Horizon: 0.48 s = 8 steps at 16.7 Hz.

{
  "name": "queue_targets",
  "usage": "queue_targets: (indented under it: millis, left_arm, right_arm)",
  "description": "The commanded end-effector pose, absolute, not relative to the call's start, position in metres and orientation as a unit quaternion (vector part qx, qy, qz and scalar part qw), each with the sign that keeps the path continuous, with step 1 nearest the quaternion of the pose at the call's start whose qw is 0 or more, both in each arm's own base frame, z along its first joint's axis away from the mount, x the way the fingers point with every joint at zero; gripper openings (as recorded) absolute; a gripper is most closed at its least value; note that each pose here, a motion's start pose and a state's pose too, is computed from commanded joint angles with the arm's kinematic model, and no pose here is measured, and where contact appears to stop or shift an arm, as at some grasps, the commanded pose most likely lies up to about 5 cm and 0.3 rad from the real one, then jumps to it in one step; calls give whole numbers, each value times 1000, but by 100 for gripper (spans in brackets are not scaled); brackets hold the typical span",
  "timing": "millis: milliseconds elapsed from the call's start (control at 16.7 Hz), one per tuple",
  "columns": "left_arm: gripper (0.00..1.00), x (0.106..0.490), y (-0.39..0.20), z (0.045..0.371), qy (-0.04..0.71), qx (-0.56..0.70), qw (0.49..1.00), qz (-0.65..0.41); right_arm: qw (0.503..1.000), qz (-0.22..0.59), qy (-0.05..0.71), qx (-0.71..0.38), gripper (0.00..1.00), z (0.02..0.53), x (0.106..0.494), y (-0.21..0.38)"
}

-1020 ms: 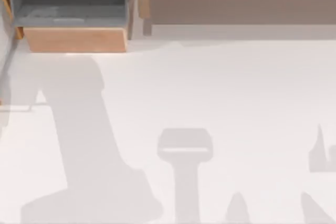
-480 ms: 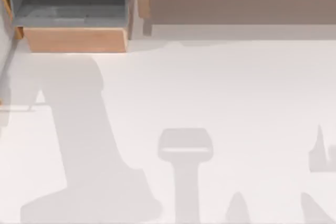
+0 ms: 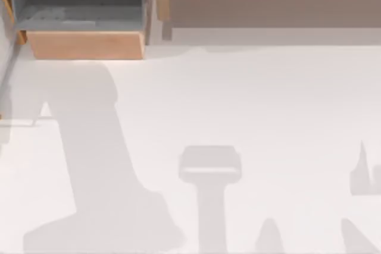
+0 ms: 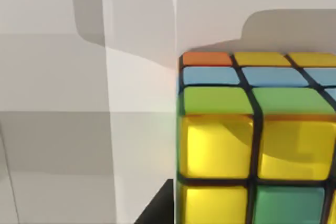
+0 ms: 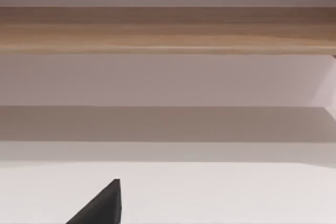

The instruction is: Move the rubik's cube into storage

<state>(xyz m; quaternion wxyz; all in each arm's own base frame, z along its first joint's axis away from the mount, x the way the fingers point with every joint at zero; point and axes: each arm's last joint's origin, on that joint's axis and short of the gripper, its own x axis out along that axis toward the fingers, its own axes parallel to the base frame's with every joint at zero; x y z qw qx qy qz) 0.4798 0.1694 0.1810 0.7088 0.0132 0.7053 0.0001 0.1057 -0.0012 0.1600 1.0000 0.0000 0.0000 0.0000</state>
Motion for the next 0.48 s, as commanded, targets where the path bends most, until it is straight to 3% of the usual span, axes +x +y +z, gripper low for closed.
queue_targets:
  millis: [120, 480]
  left_arm:
    - [98, 480, 169, 181, 705, 13, 709, 0]
    - [100, 480, 169, 181, 705, 13, 709, 0]
  right_arm:
    - [1000, 0, 0, 0, 100, 160, 106, -1]
    - [1000, 0, 0, 0, 100, 160, 106, -1]
